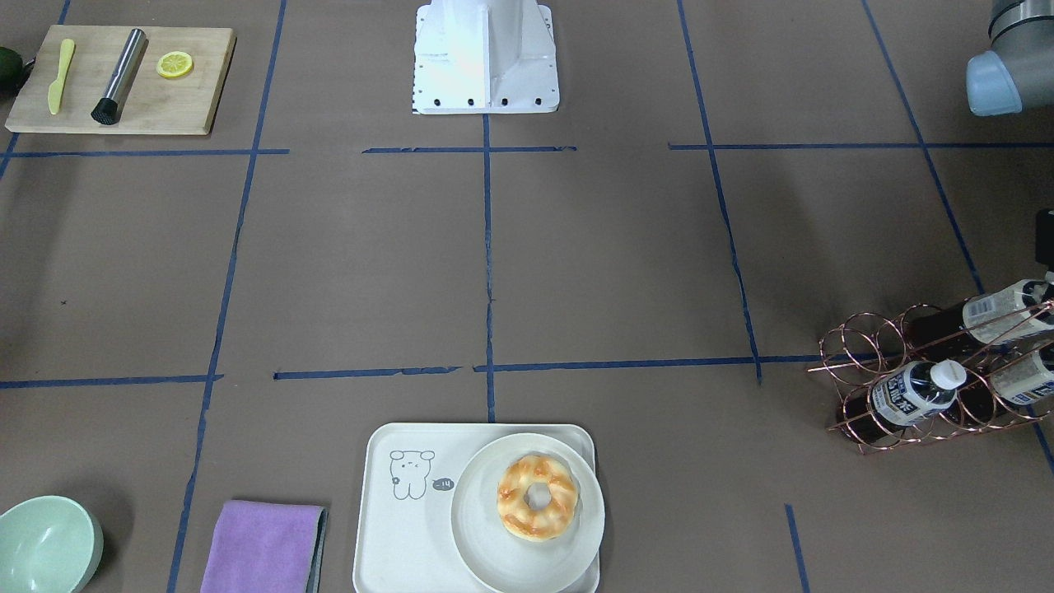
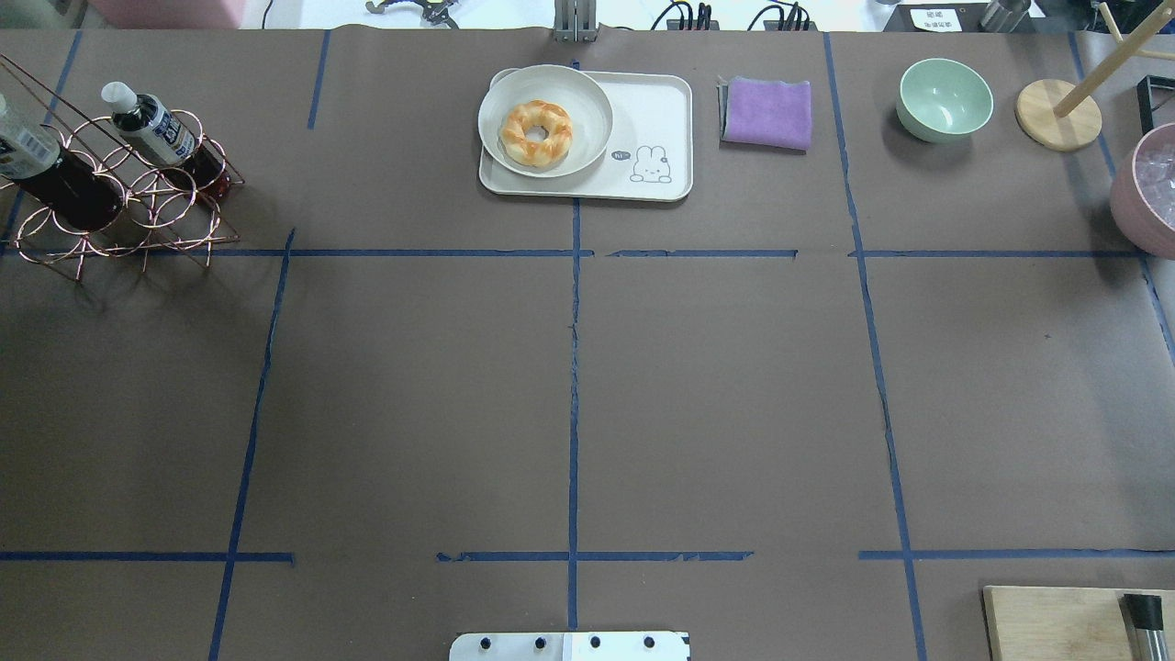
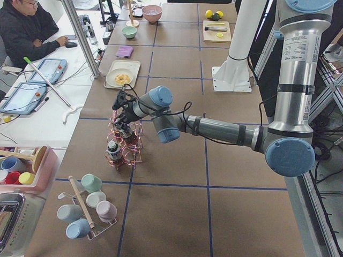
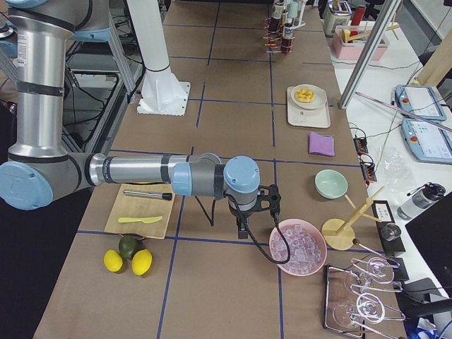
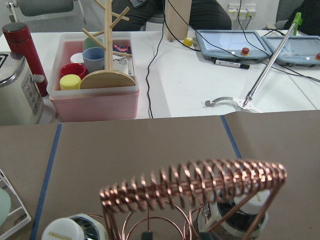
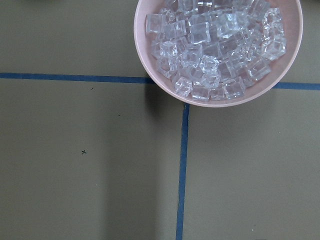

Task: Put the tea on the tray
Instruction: 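Grasp a dark tea bottle in the copper rack with the left gripper, then lift the tea bottle out of the rack with the left gripper, then set the tea bottle upright on the table and release it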

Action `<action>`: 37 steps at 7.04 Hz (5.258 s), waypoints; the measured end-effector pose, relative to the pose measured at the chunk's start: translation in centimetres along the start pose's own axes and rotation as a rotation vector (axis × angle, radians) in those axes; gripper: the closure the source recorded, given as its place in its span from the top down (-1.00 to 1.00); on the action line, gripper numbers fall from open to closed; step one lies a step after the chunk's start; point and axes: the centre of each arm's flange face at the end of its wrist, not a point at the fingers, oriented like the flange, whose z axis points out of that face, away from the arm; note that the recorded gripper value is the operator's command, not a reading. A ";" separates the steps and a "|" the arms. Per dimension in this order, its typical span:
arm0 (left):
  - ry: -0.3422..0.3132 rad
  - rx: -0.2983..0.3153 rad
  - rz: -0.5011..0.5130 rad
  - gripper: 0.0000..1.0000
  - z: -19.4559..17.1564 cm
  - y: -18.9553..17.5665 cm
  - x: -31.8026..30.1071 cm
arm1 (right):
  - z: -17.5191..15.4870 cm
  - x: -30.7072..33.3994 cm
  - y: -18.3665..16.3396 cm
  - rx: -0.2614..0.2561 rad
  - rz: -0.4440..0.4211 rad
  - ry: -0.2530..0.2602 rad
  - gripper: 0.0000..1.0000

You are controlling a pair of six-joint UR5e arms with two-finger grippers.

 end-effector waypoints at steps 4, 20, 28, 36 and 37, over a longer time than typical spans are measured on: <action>-0.017 -0.004 -0.026 -1.00 -9.8 -3.2 6.6 | 0.1 0.1 0.1 -0.002 0.003 0.000 1.00; -0.062 -0.090 -0.098 -1.00 2.1 8.2 56.7 | -1.5 -1.8 -1.8 0.035 0.028 -0.014 1.00; -0.071 -0.107 -0.084 0.22 5.1 13.0 60.8 | -1.5 -1.8 -1.9 0.035 0.025 -0.014 1.00; 0.023 -0.133 -0.159 1.00 -1.1 9.0 59.5 | -2.6 -3.0 -2.5 0.056 0.005 -0.014 1.00; 0.012 -0.157 -0.149 1.00 -1.9 7.8 57.7 | -3.3 -3.9 -3.0 0.071 0.001 -0.015 1.00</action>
